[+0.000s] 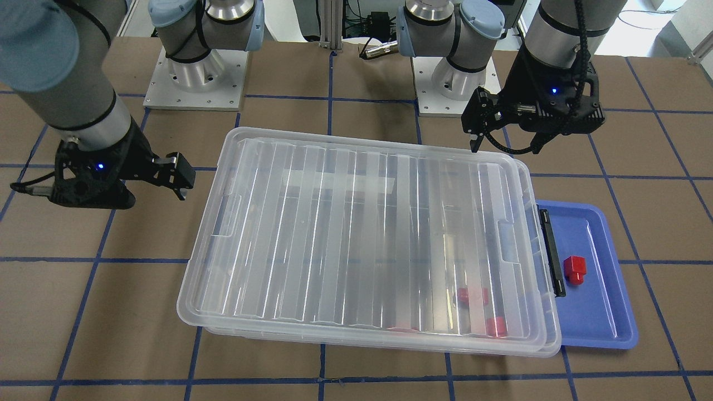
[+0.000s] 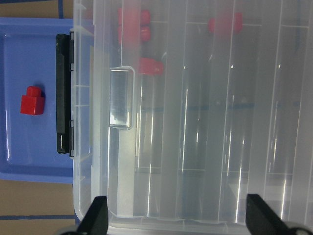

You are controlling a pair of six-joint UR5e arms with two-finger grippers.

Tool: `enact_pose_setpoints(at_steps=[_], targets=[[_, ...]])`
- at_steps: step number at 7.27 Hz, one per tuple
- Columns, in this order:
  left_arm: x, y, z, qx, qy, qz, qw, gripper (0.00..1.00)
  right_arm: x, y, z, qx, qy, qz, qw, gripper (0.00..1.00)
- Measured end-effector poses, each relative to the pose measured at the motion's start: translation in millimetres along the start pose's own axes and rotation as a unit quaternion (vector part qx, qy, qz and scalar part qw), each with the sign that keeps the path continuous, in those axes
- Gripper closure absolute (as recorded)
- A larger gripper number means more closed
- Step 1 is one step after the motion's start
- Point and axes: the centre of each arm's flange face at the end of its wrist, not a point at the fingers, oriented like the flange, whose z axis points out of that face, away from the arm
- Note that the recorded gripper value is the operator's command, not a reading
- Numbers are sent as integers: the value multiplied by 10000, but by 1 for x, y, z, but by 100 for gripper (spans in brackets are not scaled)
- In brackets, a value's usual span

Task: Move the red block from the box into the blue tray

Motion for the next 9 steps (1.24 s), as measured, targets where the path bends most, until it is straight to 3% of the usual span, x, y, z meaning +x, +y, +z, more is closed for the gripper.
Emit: enact_pose_setpoints(at_steps=[3, 9], targets=[[0, 0, 0, -1, -5, -2, 10000, 0, 1, 50, -49, -17, -25, 8, 10000, 0], [0, 0, 1, -7, -21, 15, 10000, 0, 2, 55, -51, -62, -43, 17, 10000, 0]])
